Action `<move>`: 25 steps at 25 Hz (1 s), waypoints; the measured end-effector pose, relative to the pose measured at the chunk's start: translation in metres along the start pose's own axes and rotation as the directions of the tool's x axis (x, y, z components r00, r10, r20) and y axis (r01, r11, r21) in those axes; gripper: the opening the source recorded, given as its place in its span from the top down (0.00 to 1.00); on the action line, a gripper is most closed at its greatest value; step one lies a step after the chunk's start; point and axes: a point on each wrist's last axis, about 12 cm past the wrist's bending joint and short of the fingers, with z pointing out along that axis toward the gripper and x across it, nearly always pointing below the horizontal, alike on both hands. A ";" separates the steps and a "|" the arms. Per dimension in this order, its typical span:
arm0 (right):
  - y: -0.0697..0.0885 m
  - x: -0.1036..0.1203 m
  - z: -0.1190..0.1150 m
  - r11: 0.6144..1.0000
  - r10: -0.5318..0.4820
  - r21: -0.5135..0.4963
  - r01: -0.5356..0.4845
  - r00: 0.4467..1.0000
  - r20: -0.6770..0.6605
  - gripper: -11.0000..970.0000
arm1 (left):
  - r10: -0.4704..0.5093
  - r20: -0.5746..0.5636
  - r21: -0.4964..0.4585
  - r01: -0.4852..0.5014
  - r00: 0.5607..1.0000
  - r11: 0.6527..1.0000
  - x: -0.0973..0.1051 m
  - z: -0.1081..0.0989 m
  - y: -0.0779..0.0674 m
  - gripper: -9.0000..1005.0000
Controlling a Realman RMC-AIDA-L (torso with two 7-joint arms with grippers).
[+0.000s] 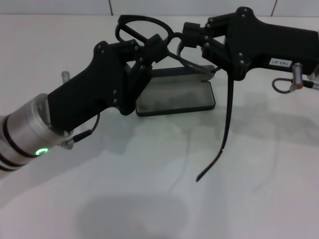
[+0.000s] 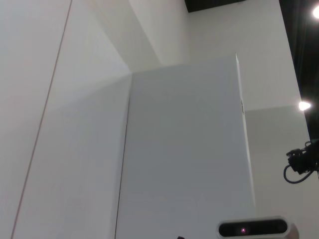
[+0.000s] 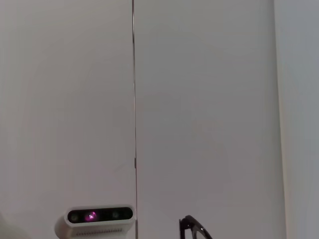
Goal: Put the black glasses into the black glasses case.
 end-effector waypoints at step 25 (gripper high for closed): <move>0.013 0.027 -0.015 0.996 0.085 0.020 -0.085 0.996 -0.018 0.95 | -0.058 0.003 0.002 0.058 0.998 0.998 0.006 -0.016 -0.020 0.95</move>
